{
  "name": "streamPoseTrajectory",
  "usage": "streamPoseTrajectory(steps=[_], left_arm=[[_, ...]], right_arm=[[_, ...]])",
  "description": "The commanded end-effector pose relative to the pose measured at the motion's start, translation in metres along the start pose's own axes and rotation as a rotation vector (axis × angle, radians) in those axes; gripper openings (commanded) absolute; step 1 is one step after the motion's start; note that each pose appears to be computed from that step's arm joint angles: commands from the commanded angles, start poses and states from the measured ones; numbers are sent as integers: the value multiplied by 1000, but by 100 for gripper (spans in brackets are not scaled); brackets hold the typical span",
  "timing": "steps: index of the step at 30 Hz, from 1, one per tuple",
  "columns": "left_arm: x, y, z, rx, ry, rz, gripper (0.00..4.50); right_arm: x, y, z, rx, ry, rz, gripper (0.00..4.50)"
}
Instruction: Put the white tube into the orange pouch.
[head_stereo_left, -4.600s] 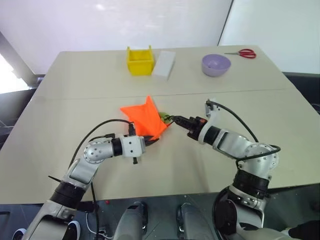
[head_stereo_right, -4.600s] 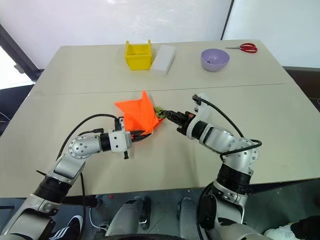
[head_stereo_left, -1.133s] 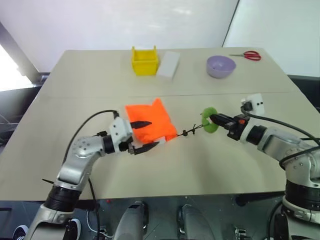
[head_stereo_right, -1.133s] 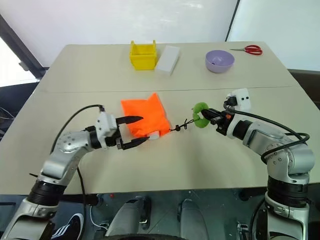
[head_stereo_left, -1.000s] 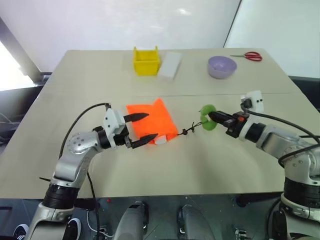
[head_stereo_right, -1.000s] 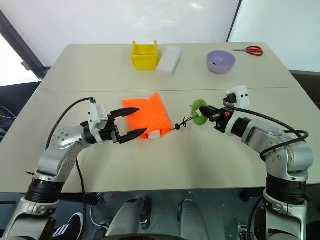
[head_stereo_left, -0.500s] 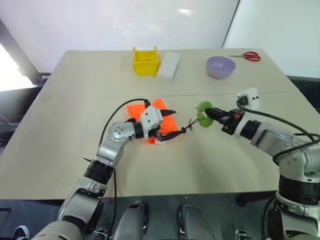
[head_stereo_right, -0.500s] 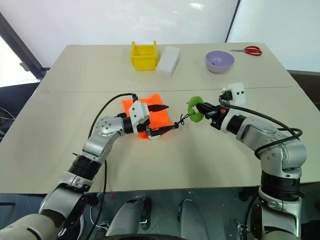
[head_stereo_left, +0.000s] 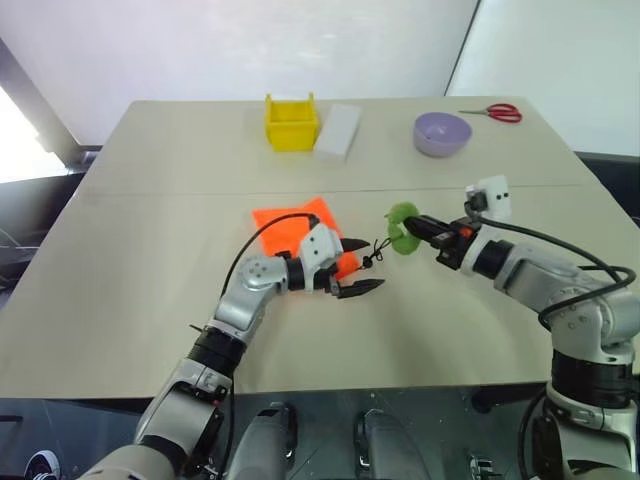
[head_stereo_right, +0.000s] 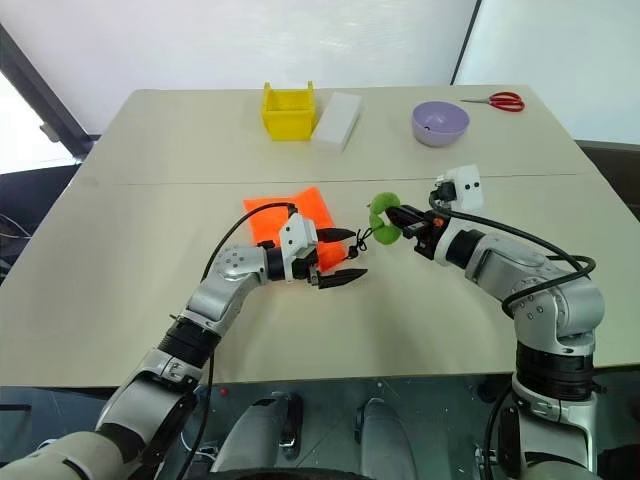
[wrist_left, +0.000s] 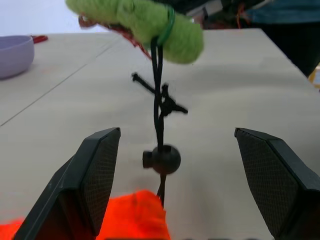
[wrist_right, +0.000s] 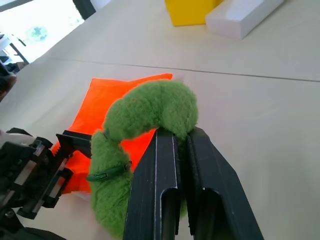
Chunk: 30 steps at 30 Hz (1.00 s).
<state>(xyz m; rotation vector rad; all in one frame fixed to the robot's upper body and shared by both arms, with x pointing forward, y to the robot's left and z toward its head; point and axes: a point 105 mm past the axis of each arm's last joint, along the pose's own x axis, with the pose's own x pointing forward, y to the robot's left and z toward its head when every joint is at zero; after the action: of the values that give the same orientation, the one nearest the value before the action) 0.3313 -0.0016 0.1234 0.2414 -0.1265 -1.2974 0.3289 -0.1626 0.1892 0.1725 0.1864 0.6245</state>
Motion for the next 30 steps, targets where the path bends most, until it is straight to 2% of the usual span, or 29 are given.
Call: streamPoseTrajectory(steps=[1, 3, 5, 9, 13, 16, 18, 25, 30], left_arm=[[4, 1, 10, 59, -22, 0, 367], [4, 5, 9, 61, -18, 28, 304], [3, 6, 11, 53, -31, 38, 214], [2, 9, 18, 45, -68, 60, 214], [1, 4, 12, 38, -48, 36, 214], [1, 2, 12, 31, -53, 31, 126], [1, 1, 12, 25, -54, 26, 22], [-4, 4, 10, 51, -35, 29, 17], [-21, 9, -1, 139, 53, 36, 17]], right_arm=[[-4, 9, 19, -49, -71, 24, 0], [-4, 10, 18, -51, -68, 31, 0], [-4, 11, 18, -51, -69, 33, 0], [-3, 11, 16, -54, -63, 30, 0], [-3, 12, 16, -60, -62, 32, 0], [-3, 13, 15, -59, -63, 33, 0], [-3, 13, 15, -59, -64, 34, 0], [-5, 12, 20, -54, -88, 28, 0], [-17, -19, 49, -5, -245, -99, 0]])
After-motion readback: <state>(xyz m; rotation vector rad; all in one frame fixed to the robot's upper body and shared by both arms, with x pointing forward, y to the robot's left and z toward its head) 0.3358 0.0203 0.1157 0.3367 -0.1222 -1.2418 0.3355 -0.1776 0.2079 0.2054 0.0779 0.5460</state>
